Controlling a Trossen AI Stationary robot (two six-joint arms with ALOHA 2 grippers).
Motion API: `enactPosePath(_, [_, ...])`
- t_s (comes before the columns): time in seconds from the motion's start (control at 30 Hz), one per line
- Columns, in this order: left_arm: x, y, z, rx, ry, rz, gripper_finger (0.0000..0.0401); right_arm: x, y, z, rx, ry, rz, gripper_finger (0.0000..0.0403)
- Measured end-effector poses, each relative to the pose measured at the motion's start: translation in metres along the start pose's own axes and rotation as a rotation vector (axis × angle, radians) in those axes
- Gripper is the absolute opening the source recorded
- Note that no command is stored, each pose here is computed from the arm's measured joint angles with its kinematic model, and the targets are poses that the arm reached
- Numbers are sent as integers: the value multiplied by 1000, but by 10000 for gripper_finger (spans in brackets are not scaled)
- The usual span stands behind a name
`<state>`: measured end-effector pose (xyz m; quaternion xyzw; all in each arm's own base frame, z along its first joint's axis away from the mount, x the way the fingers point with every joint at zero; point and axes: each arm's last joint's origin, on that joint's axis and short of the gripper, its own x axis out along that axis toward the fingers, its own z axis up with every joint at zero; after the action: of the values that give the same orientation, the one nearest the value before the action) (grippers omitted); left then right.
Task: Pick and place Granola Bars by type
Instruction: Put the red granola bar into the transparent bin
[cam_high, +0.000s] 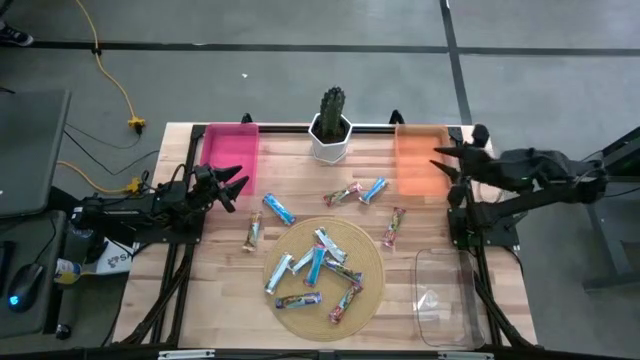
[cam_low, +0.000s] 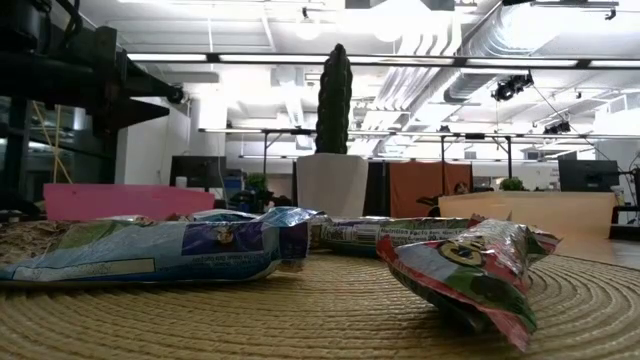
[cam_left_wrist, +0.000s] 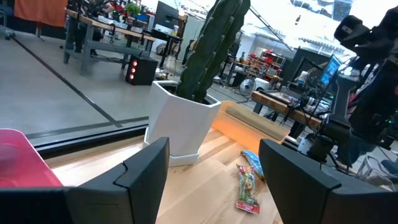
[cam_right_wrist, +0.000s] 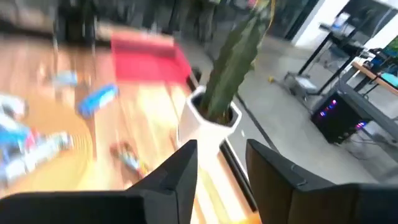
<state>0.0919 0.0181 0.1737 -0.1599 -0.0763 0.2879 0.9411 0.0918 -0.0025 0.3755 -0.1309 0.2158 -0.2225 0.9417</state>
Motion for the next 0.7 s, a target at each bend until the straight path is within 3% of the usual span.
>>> enactPosePath(0.17, [0,0,0,0,0,0,245,25,18,14,-150,177,29,134])
enactPosePath(0.27, [0,0,0,0,0,0,245,45,33,17,-104,263,38,139])
enactPosePath(0.33, [0,0,0,0,1,0,245,58,42,19,55,307,11,141])
enactPosePath(0.5, [0,0,0,0,0,0,245,88,56,18,580,414,-112,150])
enactPosePath(0.7, [0,0,0,0,0,0,245,114,73,1,938,670,-235,165])
